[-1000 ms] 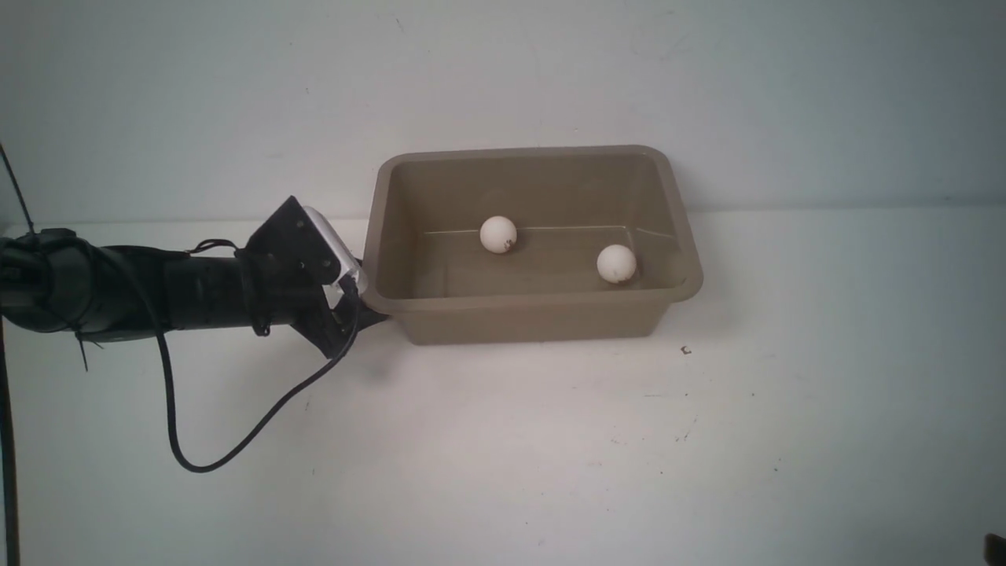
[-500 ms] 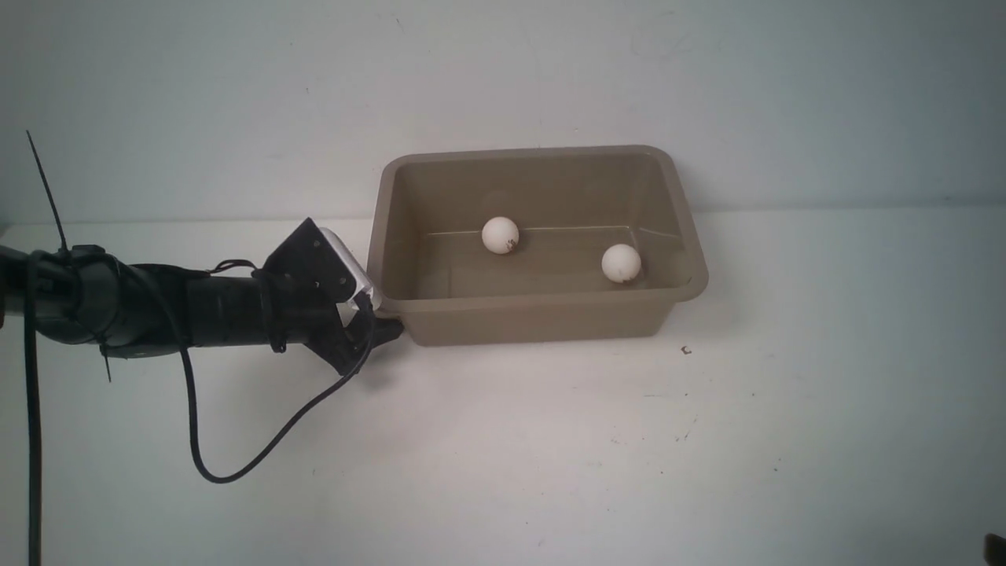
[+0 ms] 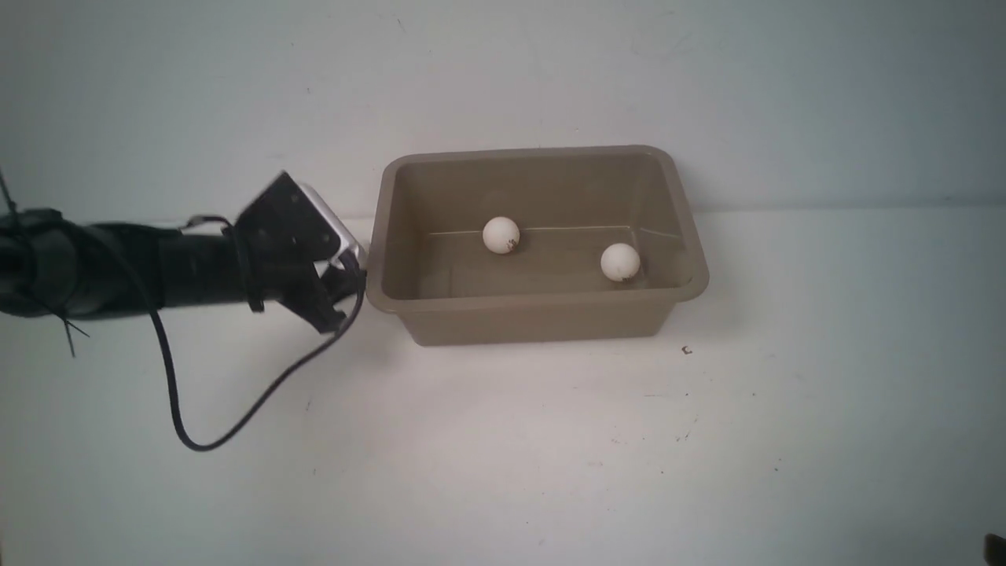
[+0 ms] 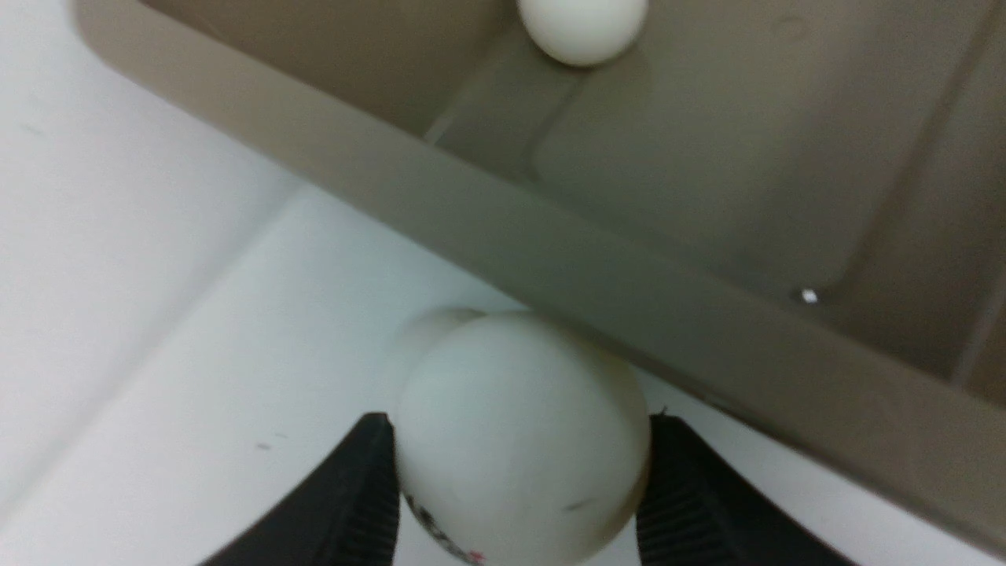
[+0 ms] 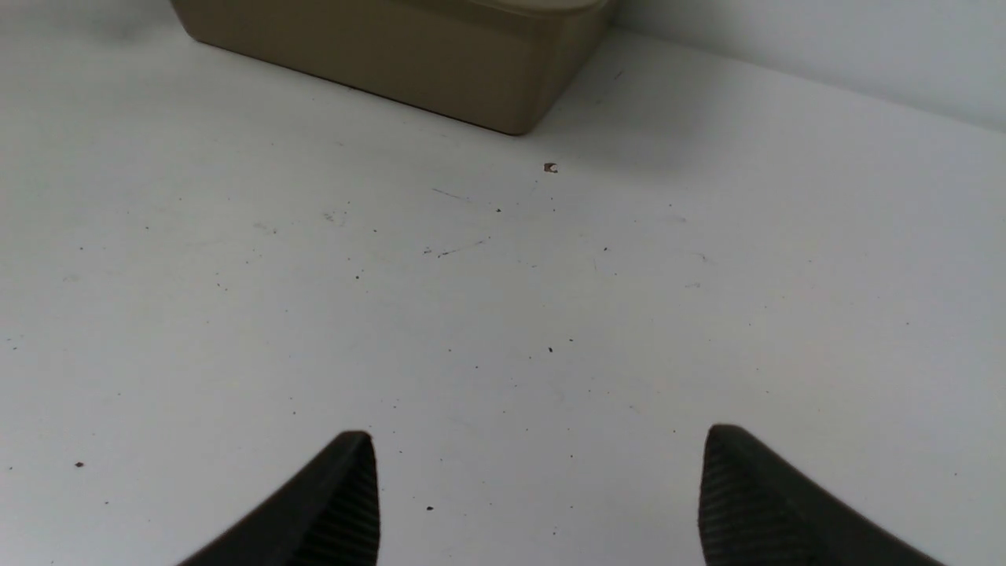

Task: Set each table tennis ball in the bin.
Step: Use the left arm to clamp the table tennis ball closest to it, then use the left arm to put the table tennis ball into the box

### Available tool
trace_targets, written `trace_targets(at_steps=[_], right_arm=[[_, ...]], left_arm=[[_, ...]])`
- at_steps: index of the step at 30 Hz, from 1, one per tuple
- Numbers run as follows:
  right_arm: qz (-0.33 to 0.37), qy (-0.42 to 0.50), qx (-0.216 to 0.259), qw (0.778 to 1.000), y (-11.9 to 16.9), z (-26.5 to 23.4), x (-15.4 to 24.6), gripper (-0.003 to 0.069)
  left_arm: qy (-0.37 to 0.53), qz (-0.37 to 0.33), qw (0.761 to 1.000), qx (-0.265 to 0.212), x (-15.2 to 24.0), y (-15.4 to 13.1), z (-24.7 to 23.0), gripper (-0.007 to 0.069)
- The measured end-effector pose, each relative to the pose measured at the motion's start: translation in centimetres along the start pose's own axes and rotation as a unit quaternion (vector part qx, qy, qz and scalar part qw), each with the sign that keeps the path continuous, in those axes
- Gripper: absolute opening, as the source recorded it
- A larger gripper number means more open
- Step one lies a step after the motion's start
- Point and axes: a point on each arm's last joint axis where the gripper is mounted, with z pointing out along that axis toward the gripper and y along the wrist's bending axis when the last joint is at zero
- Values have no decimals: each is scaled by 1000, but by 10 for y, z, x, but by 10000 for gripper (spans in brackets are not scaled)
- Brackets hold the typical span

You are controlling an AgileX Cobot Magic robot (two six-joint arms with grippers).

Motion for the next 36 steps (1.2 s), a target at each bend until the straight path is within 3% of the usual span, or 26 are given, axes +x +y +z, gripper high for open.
trace_targets(at_steps=[3, 9, 16, 24, 26, 30, 36], right_arm=[[0, 0, 0, 1000, 0, 0, 0, 496], [0, 0, 0, 1000, 0, 0, 0, 496], [0, 0, 0, 1000, 0, 0, 0, 496], [0, 0, 0, 1000, 0, 0, 0, 496], [0, 0, 0, 1000, 0, 0, 0, 496], [0, 0, 0, 1000, 0, 0, 0, 496], [0, 0, 0, 1000, 0, 0, 0, 496]], left_arm=[[-15, 17, 999, -25, -24, 6, -20, 345], [-41, 24, 998, -30, -41, 8, -32, 345], [-123, 58, 990, 49, -55, -10, -31, 345], [-129, 95, 983, 85, -54, -28, -8, 347], [-128, 97, 983, 87, -54, -30, -7, 365], [-130, 99, 982, 92, -56, -33, -5, 490], [-127, 90, 985, 80, -58, -28, -10, 498]])
